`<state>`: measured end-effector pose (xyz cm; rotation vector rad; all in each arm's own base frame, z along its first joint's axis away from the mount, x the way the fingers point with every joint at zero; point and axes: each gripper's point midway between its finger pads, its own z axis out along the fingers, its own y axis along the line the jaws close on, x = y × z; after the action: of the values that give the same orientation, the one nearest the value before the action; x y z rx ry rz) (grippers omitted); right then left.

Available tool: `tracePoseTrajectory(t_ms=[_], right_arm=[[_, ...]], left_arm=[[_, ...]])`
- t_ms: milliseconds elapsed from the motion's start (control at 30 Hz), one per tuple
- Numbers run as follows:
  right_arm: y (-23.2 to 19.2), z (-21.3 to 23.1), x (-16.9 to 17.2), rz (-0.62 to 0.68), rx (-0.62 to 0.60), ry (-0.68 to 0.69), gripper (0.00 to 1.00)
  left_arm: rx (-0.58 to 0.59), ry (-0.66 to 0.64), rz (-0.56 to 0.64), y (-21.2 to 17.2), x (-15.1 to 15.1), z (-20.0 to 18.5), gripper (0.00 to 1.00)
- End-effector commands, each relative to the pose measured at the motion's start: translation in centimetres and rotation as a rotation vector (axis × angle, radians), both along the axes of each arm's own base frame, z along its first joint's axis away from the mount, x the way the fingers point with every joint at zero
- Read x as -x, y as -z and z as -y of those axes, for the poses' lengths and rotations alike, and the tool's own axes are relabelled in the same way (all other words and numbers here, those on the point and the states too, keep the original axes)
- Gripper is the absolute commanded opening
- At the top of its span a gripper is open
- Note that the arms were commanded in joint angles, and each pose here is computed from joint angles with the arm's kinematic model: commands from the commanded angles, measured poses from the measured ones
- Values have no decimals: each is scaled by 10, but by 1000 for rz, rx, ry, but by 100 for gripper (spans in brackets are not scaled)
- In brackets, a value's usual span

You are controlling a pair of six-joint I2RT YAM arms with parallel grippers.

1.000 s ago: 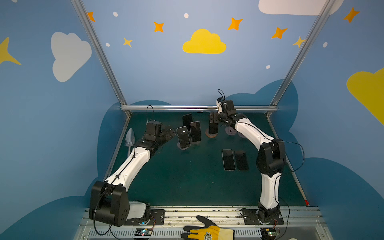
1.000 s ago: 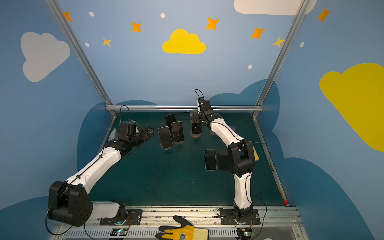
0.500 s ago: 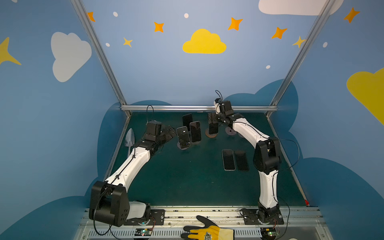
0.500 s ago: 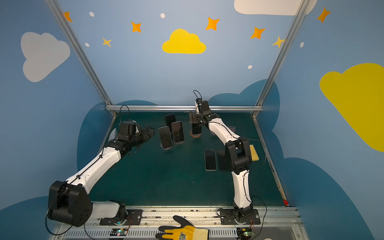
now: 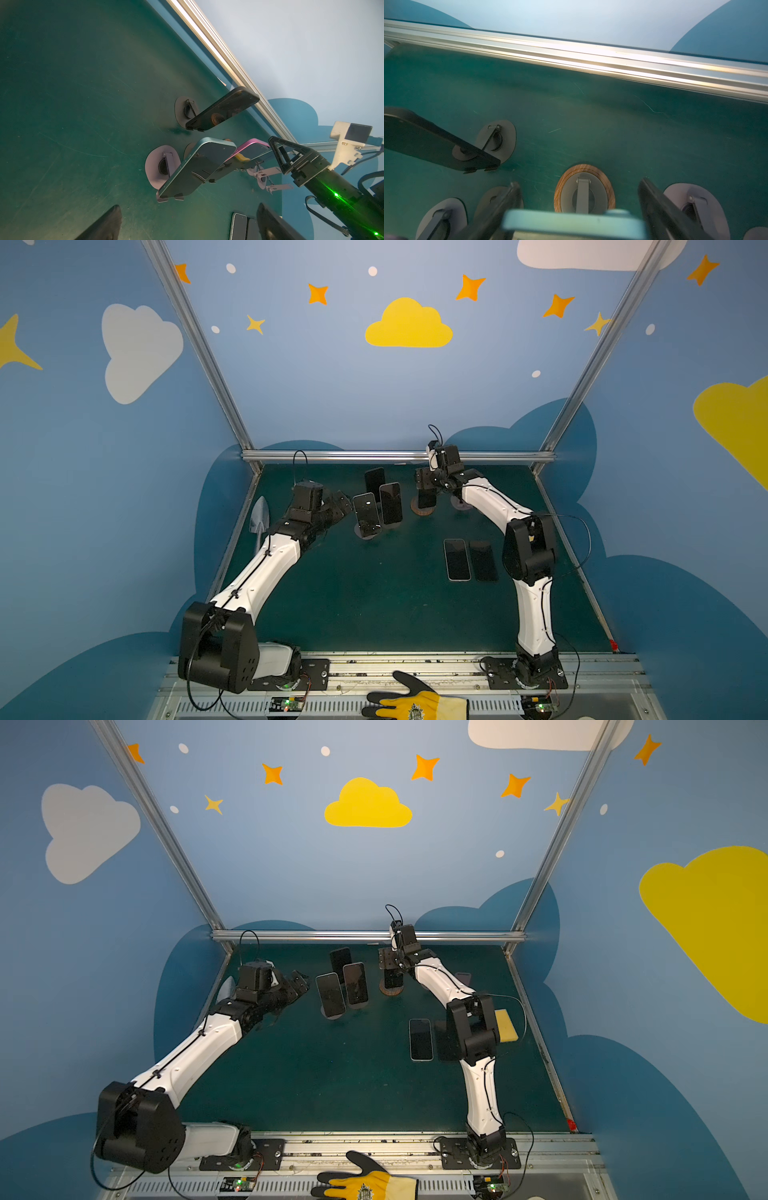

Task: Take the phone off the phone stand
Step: 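Lower the open right gripper and close it on the phone's top edge, then lift the light-blue phone up off the wooden stand with the right gripper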

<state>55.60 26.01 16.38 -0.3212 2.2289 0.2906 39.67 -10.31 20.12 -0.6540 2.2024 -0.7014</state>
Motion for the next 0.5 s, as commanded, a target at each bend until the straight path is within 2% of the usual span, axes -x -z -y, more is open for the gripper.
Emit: tracePoseTrajectory(t_ms=[0, 300, 467], right_arm=[[-5, -5, -7, 27, -27, 11, 86], [4, -3, -6, 22, 4, 2, 75], [-6, -1, -2, 38, 11, 10, 74]], left_arm=[[18, -6, 41, -15, -5, -1, 100], [43, 9, 62, -18, -6, 2, 100], [47, 8, 69, -19, -6, 2, 100]])
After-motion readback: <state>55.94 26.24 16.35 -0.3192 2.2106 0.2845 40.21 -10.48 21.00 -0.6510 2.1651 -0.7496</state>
